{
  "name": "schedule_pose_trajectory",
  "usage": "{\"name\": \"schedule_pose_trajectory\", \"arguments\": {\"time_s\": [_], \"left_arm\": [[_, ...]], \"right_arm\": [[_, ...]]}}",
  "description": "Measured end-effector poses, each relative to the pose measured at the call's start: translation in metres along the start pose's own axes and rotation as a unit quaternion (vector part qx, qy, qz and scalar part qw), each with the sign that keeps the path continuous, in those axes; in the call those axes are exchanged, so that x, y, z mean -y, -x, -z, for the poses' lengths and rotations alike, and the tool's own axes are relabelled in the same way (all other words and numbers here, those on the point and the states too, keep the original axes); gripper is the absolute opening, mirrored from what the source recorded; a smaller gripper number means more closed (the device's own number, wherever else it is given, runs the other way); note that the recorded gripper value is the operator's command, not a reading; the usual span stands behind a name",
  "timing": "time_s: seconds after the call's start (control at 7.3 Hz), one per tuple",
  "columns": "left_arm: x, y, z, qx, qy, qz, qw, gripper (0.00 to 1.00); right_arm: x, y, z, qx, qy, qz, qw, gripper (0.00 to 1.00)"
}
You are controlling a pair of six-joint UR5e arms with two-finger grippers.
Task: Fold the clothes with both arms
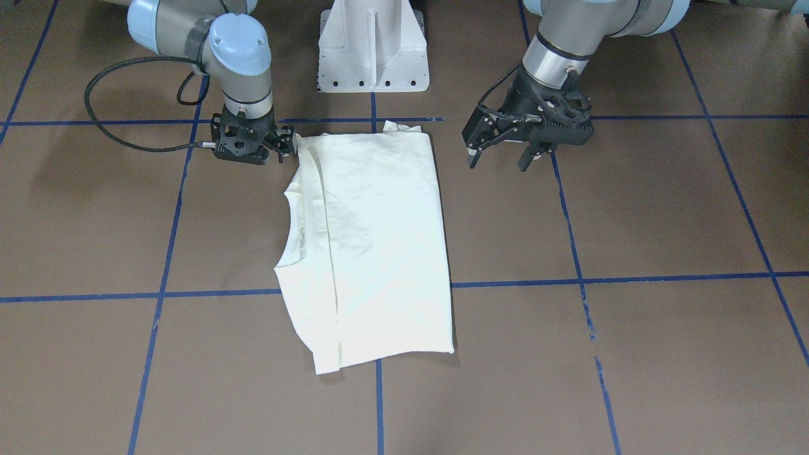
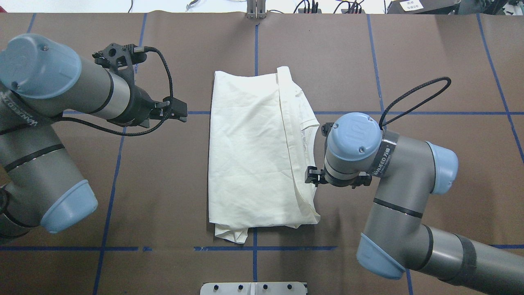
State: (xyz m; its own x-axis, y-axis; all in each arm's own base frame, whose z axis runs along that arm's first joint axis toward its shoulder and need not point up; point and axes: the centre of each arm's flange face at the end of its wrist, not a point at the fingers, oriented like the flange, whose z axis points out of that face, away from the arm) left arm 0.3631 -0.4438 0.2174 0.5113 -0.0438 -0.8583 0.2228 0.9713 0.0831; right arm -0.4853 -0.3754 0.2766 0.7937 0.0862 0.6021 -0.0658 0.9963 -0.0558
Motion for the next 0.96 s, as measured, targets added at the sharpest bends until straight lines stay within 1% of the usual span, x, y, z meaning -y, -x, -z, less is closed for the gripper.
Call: {"name": "schedule_pose_trajectory", "arguments": {"time_s": [0.14,0.27,0.41,0.55,0.68,0.96], "left_arm": [[0.000,0.001,-0.001,0.000,0.002,-0.001,1.0000,1.00],[0.000,0.001,-0.001,0.001,0.002,-0.001,1.0000,1.00],[0.000,0.002,-0.001,0.001,0.003,-0.001,1.0000,1.00],[0.000,0.002,-0.001,0.001,0.003,-0.001,1.0000,1.00],[0.000,0.004,-0.002,0.002,0.003,0.000,1.0000,1.00],[-0.001,0.009,-0.004,0.005,0.004,0.001,1.0000,1.00]], "right_arm": [[0.017,0.023,0.008,0.007,-0.008,0.008,0.9999,1.00],[0.032,0.046,0.004,0.005,-0.012,0.019,0.9997,1.00],[0.043,0.062,-0.008,0.002,-0.010,0.031,0.9995,1.00],[0.046,0.069,-0.021,0.004,0.003,0.038,0.9993,1.00],[0.044,0.070,-0.027,0.005,0.025,0.037,0.9990,1.00],[0.031,0.067,-0.033,-0.017,0.064,0.029,0.9973,1.00]]}}
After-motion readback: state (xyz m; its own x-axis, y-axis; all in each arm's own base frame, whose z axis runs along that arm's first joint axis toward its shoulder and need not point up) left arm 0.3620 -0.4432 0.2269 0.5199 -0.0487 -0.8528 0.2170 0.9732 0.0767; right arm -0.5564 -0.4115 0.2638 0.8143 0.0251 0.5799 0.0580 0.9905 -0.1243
